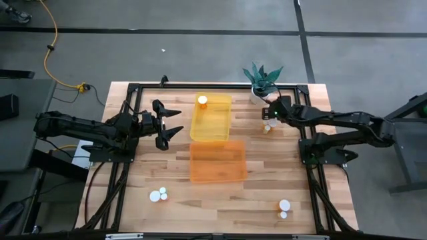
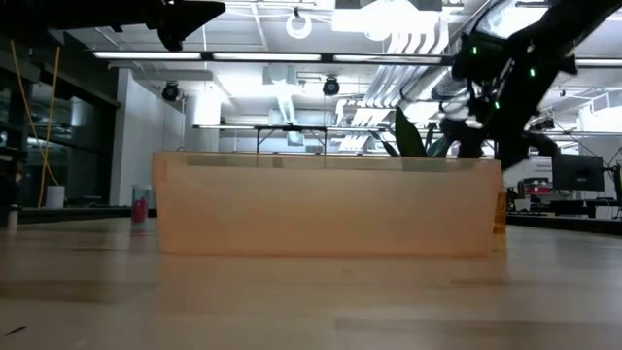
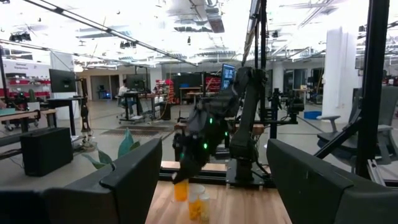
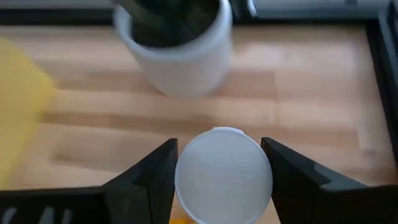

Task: Pick and place medicine bottles into bin by pill shape (circle, oval)
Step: Put the orange capsule bottle into the yellow bin

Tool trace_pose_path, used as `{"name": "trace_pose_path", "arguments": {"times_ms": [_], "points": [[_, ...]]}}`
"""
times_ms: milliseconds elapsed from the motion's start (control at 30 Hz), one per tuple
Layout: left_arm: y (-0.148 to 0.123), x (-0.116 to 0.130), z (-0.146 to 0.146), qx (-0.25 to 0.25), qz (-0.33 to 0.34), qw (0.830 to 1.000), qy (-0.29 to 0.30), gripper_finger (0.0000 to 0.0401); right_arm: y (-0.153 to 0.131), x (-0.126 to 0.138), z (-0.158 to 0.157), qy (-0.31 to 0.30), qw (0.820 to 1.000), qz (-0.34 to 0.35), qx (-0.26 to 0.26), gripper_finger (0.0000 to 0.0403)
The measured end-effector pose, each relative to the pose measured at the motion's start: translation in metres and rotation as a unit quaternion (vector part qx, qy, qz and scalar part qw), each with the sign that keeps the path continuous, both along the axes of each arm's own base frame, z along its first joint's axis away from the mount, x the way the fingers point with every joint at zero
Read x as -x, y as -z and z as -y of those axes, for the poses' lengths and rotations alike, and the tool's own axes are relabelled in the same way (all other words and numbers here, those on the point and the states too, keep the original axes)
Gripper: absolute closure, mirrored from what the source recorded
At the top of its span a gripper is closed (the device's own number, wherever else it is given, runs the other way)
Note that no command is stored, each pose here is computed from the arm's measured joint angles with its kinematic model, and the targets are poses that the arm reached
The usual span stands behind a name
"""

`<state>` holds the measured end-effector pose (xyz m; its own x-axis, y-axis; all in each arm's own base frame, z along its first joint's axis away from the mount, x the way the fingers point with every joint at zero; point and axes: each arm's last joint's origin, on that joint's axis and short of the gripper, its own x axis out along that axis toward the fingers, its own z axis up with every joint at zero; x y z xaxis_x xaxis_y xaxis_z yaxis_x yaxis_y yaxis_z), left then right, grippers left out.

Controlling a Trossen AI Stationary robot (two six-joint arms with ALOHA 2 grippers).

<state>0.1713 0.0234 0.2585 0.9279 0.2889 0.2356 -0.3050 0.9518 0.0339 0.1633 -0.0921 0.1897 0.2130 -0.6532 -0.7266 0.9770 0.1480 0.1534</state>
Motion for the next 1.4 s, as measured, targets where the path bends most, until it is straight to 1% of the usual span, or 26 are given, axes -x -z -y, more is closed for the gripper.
{"name": "trace_pose_path", "arguments": {"times_ms": [67,167,267,367,500,567,667,767,833,900,1000,1067,1233,1400], "points": [[0.0,0.0,0.0,0.0,0.0,1.0,0.0,0.0121,-0.02,-0.005,-0.002,-0.025,0.999,0.009,0.023,0.0211],[0.0,0.0,0.0,0.0,0.0,1.0,0.0,0.0121,-0.052,-0.018,-0.01,-0.081,0.994,0.039,0.061,0.0211],[0.0,0.0,0.0,0.0,0.0,1.0,0.0,0.0121,-0.07,-0.035,-0.025,-0.146,0.984,0.059,0.085,0.0211],[0.0,0.0,0.0,0.0,0.0,1.0,0.0,0.0121,-0.072,-0.056,-0.042,-0.206,0.97,0.077,0.101,0.0211],[0.0,0.0,0.0,0.0,0.0,1.0,0.0,0.0121,-0.061,-0.091,-0.058,-0.268,0.952,0.09,0.116,0.0212],[0.0,0.0,0.0,0.0,0.0,1.0,0.0,0.0121,-0.057,-0.112,-0.06,-0.299,0.942,0.092,0.12,0.0212],[0.0,0.0,0.0,0.0,0.0,1.0,0.0,0.0121,-0.059,-0.146,-0.054,-0.327,0.934,0.066,0.129,0.0212],[0.0,0.0,0.0,0.0,0.0,1.0,0.0,0.0121,-0.058,-0.178,-0.041,-0.345,0.927,0.002,0.149,0.0212],[0.0,0.0,0.0,0.001,0.0,1.0,0.0,0.0121,-0.055,-0.198,-0.029,-0.351,0.923,-0.028,0.159,0.0212],[0.0,0.0,0.0,0.001,0.0,1.0,0.0,0.0121,-0.049,-0.214,-0.016,-0.353,0.92,-0.046,0.164,0.0212],[0.0,0.0,0.0,0.002,0.0,1.0,0.0,0.0121,-0.033,-0.233,0.005,-0.349,0.923,-0.061,0.148,0.0212],[0.0,0.0,0.0,0.002,0.0,1.0,0.0,0.0121,-0.021,-0.241,0.019,-0.343,0.928,-0.064,0.129,0.0212],[0.0,0.0,0.0,0.003,0.0,1.0,0.001,0.0121,0.002,-0.25,0.046,-0.295,0.949,-0.061,0.092,0.0212],[0.0,0.0,0.0,0.012,0.003,1.0,0.003,0.0121,0.01,-0.249,0.058,-0.275,0.96,-0.025,0.047,0.0212]]}}
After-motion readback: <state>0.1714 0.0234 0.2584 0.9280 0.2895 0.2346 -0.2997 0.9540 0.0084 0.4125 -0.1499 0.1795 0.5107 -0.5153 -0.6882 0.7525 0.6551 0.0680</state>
